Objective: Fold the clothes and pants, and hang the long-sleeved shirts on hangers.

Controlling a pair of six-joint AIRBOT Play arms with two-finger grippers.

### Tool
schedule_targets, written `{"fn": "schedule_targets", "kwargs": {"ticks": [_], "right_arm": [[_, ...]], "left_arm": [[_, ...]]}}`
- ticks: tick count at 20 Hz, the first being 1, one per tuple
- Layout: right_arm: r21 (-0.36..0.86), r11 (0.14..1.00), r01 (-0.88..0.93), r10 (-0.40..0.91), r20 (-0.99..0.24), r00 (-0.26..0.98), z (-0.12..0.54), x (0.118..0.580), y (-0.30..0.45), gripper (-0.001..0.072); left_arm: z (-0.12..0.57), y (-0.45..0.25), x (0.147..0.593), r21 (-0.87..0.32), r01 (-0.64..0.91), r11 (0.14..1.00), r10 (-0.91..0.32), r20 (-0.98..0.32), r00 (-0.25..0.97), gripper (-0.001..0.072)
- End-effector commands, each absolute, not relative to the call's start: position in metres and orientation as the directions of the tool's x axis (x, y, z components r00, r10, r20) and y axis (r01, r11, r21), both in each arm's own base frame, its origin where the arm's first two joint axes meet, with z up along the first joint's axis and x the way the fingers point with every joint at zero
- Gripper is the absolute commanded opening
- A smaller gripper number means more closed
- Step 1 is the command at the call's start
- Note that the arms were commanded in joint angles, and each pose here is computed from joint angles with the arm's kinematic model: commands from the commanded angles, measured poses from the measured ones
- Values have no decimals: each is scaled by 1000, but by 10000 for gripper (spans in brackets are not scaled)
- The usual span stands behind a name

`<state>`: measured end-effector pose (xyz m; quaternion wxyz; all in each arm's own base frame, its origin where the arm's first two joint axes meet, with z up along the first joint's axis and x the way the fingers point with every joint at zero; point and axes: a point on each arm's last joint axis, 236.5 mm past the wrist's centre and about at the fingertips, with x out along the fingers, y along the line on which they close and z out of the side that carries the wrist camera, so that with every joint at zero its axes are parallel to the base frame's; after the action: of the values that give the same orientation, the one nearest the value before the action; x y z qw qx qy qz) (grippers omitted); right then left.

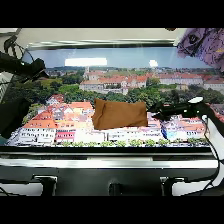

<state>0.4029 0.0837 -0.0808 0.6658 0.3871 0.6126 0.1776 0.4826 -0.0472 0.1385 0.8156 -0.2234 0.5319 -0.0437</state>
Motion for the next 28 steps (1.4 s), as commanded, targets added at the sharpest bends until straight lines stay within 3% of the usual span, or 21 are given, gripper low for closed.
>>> {"fn": "schedule_targets", "kwargs": {"ticks": [1,4,7,13,22,28], "right_arm": [[752,623,217,722,-659,213,-97,414,108,467],[747,637,191,720,-665,200,-99,413,125,355],[767,618,176,737,-642,212,-90,417,134,33],[737,667,107,665,-654,360,3,488,112,30],[538,822,187,322,-710,626,120,558,30,29],[559,773,300,169,-637,753,176,569,-59,29]], "left_arm": [[139,-48,482,-411,-165,896,-310,-848,430,21],[139,-48,482,-411,-165,896,-310,-848,430,20],[139,-48,482,-411,-165,896,-310,-848,430,21],[139,-48,482,-412,-165,896,-311,-848,430,21],[140,-52,482,-427,-160,890,-328,-842,428,21],[140,-52,481,-427,-160,890,-328,-843,426,21]]}}
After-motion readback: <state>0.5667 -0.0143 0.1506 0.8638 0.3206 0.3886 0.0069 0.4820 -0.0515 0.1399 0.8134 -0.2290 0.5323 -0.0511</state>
